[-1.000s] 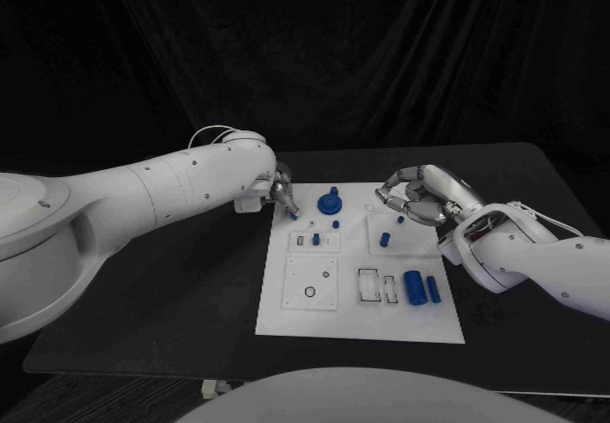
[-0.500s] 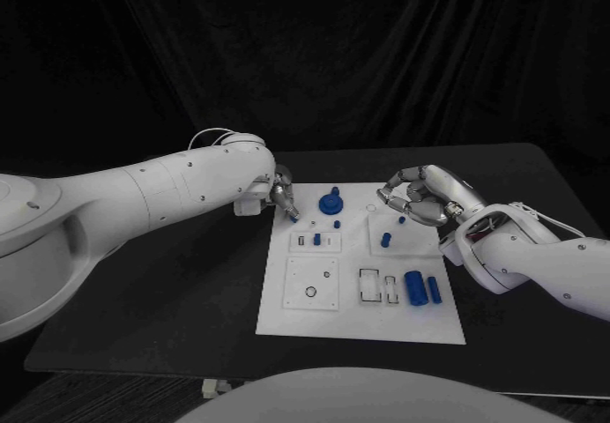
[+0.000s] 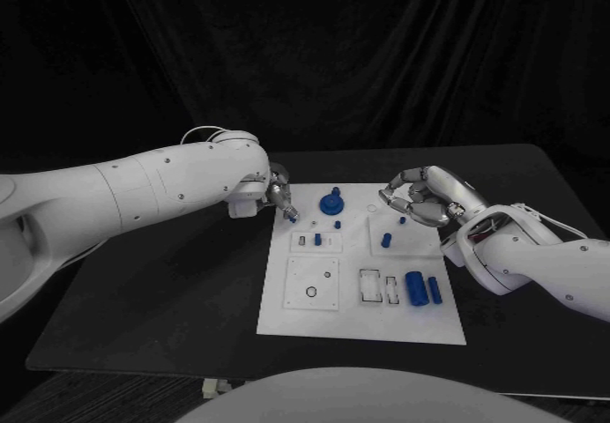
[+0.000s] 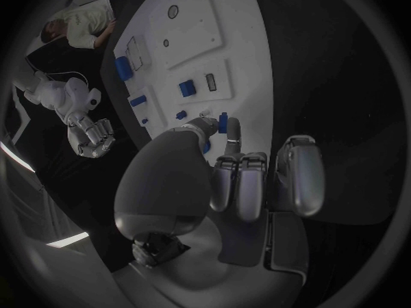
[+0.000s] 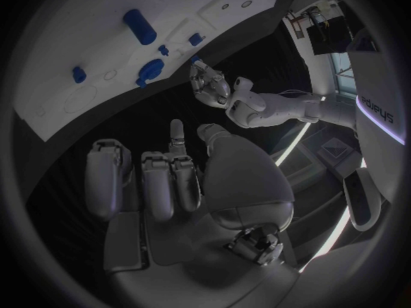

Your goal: Assemble the parts on the task board

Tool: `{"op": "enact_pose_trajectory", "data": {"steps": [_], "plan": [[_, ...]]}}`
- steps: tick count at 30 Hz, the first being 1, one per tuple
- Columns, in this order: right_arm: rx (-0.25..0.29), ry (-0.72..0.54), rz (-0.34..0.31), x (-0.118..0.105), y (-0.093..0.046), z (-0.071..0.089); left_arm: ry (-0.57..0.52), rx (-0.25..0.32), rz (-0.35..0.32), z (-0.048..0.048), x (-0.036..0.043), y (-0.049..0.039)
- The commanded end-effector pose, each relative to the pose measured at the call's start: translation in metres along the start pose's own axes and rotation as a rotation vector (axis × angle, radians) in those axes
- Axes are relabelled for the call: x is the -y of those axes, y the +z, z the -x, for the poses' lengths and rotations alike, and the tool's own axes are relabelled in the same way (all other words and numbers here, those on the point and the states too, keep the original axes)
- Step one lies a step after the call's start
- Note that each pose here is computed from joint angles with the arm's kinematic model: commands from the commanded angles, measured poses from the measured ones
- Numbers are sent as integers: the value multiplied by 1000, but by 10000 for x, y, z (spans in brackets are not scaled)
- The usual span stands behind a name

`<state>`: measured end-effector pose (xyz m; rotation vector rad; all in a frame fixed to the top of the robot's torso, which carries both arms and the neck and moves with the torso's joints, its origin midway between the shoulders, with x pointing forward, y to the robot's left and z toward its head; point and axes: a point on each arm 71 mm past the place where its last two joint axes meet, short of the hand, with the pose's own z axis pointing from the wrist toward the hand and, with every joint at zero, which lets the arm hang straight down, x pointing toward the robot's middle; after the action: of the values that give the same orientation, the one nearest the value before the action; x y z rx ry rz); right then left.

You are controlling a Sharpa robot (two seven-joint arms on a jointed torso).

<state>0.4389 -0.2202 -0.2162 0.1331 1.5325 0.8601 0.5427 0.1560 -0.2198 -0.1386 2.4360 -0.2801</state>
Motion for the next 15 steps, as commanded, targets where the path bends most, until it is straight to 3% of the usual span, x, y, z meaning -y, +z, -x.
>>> {"op": "enact_pose_trajectory", "data": {"steps": [1,8,15], "plan": [[-11,-2,-17,13,-9,-18,-34,7,32,25,24,-71],[-15,0,-18,14,-17,-37,-24,-32,27,29,133,-186],[-14,3,-23,13,-36,-36,-8,-84,33,-70,222,-263]]}}
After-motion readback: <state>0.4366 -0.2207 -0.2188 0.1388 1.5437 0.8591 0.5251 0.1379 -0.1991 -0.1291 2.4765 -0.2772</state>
